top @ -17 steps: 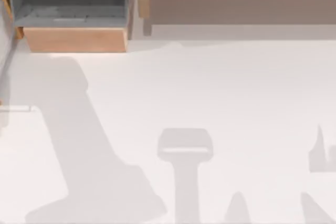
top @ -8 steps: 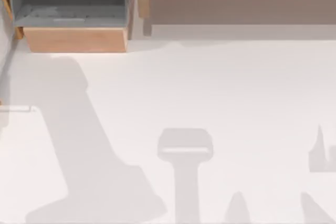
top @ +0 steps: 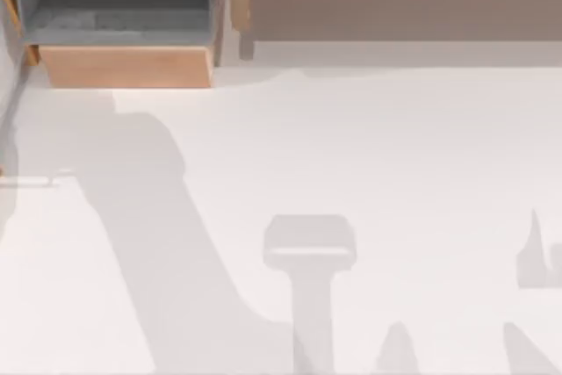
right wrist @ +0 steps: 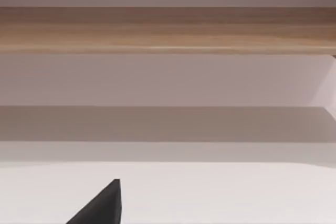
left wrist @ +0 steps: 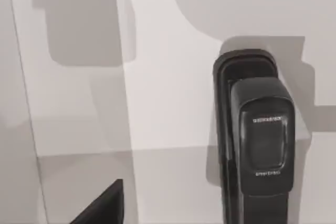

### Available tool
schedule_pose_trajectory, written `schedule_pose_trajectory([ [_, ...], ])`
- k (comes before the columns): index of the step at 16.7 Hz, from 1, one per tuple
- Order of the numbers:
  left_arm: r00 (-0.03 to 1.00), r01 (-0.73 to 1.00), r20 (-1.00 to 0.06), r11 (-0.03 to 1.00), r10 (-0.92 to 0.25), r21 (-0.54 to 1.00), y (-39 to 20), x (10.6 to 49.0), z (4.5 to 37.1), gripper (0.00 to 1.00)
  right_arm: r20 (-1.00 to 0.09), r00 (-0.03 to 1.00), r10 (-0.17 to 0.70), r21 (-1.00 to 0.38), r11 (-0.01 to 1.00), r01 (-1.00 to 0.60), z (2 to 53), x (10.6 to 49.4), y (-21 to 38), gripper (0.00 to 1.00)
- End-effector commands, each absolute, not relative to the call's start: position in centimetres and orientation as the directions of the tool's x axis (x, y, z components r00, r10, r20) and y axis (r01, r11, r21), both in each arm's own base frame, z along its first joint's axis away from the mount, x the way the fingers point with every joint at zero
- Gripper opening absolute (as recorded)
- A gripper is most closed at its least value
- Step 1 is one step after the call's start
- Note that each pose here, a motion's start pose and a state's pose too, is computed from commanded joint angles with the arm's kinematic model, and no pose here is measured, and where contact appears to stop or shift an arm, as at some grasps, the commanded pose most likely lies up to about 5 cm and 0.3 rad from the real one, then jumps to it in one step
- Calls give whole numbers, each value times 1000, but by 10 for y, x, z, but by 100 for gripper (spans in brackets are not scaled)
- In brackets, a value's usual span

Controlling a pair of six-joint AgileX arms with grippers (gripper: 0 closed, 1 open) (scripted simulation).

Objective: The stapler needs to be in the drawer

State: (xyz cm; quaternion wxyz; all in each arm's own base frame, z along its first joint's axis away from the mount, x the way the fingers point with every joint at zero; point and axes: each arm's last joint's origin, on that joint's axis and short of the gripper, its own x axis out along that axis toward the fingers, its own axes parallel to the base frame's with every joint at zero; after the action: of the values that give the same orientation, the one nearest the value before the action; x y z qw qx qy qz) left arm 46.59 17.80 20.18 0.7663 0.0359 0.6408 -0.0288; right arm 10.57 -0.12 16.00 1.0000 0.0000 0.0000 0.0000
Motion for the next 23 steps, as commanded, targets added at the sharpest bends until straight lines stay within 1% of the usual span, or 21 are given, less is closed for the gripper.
schedule_pose_trajectory([
  [3, 355, 153, -935, 985, 25, 84, 194, 450, 235, 100, 0, 1000, 0, 0, 1000, 0, 160, 106, -1, 100],
  [5, 474, 175, -878, 971, 64, 164, 215, 435, 250, 100, 0, 1000, 0, 0, 1000, 0, 160, 106, -1, 100],
  [7, 580, 178, -806, 947, 118, 267, 239, 415, 259, 100, 0, 1000, 0, 0, 1000, 0, 160, 106, -1, 100],
  [10, 703, 155, -677, 882, 219, 446, 276, 381, 258, 100, 0, 1000, 0, 0, 1000, 0, 160, 106, -1, 100],
  [13, 781, 121, -541, 774, 312, 621, 305, 344, 239, 100, 0, 1000, 0, 0, 1000, 0, 160, 106, -1, 100],
  [17, 844, 100, -381, 588, 377, 803, 316, 298, 193, 100, 0, 1000, 0, 0, 1000, 0, 160, 106, -1, 100],
  [20, 886, 102, -282, 440, 367, 892, 302, 271, 155, 100, 0, 1000, 0, 0, 1000, 0, 160, 106, -1, 100],
  [23, 931, 99, -193, 296, 309, 950, 272, 251, 124, 100, 0, 1000, 0, 0, 1000, 0, 160, 106, -1, 100],
])
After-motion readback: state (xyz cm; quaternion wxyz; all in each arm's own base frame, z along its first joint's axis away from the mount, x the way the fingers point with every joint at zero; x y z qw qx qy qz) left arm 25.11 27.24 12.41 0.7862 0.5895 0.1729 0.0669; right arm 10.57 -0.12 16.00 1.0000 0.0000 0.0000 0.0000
